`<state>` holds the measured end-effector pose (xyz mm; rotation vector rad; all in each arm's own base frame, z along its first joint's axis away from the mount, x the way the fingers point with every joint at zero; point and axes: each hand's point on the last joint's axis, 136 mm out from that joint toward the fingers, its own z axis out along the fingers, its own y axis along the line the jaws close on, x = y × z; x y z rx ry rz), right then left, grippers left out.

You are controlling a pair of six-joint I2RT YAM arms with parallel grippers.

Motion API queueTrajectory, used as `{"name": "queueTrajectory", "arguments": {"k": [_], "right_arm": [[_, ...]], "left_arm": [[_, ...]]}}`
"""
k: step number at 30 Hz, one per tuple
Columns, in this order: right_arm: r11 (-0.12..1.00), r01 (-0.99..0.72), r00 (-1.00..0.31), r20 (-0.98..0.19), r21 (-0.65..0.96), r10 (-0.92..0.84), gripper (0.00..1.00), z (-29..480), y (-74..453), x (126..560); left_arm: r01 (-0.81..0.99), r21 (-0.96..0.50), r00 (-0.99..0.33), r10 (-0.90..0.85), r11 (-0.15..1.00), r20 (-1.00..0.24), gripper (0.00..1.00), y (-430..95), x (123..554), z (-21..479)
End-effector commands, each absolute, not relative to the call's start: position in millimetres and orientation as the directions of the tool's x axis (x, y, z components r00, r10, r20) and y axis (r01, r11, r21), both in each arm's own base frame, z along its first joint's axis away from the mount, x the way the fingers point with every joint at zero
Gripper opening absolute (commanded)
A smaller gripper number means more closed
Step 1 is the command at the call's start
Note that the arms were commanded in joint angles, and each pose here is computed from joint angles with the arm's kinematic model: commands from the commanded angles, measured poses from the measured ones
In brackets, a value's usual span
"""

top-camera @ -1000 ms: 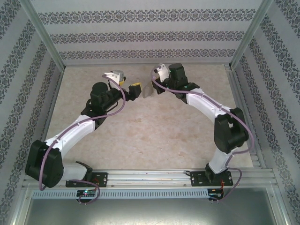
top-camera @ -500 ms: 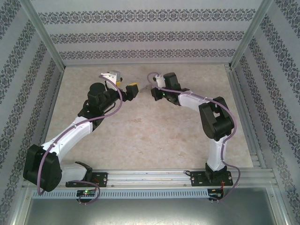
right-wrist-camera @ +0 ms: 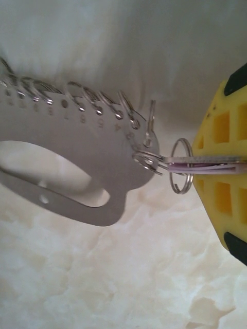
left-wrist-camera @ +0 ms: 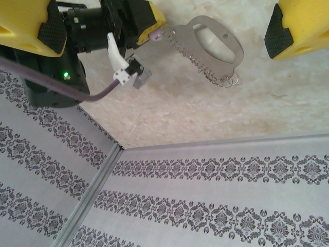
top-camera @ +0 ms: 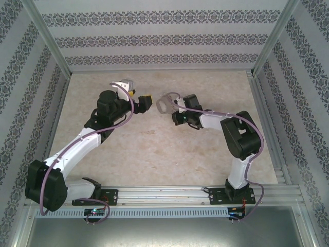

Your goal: Put the keys on the keyring

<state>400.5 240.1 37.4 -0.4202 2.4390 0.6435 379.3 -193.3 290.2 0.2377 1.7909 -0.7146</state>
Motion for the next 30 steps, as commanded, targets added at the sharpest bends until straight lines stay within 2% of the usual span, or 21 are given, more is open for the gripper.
{"name": "queueTrajectory", "arguments": {"k": [1, 4, 6, 7, 9, 15, 20, 25, 30], "right_arm": [[0.839, -0.395, -0.808, -0.577, 0.373, -0.124, 0.0, 32.4, 241.5, 387.5], [0.837, -0.384, -0.828, -0.547, 0.389, -0.126, 0.0, 22.8, 243.1, 376.3], [0.832, -0.386, -0.833, -0.538, 0.398, -0.129, 0.08, 22.8, 245.1, 367.9], [0.83, -0.39, -0.831, -0.542, 0.4, -0.129, 0.14, 26.0, 246.0, 363.2], [0.817, -0.395, -0.833, -0.538, 0.42, -0.126, 0.34, 34.2, 248.1, 349.8], [0.792, -0.408, -0.815, -0.572, 0.454, -0.092, 0.74, 79.3, 236.7, 315.6], [0.812, -0.389, -0.772, -0.636, 0.435, -0.029, 0.97, 120.3, 210.6, 308.0], [0.887, -0.295, -0.684, -0.727, 0.356, 0.064, 0.98, 162.4, 166.2, 318.1], [0.972, -0.056, -0.532, -0.831, 0.227, 0.163, 0.98, 195.0, 94.4, 334.0]], "left_arm": [[0.508, -0.367, -0.337, -0.212, 0.779, -0.917, 1.0, -191.5, 376.3, 311.0], [0.511, -0.369, -0.347, -0.206, 0.777, -0.915, 1.0, -192.8, 376.4, 311.8], [0.513, -0.371, -0.35, -0.206, 0.774, -0.914, 1.0, -193.5, 376.3, 312.4], [0.514, -0.372, -0.352, -0.206, 0.773, -0.913, 1.0, -193.8, 375.8, 312.7], [0.515, -0.372, -0.354, -0.204, 0.772, -0.913, 1.0, -194.3, 375.0, 313.5], [0.528, -0.377, -0.369, -0.195, 0.761, -0.909, 1.0, -197.1, 372.3, 313.2], [0.521, -0.377, -0.373, -0.193, 0.766, -0.908, 1.0, -195.1, 370.6, 309.7], [0.456, -0.333, -0.299, -0.21, 0.825, -0.931, 1.0, -175.6, 371.9, 306.4], [0.33, -0.188, -0.135, -0.15, 0.925, -0.979, 1.0, -138.8, 370.8, 304.4]]}}
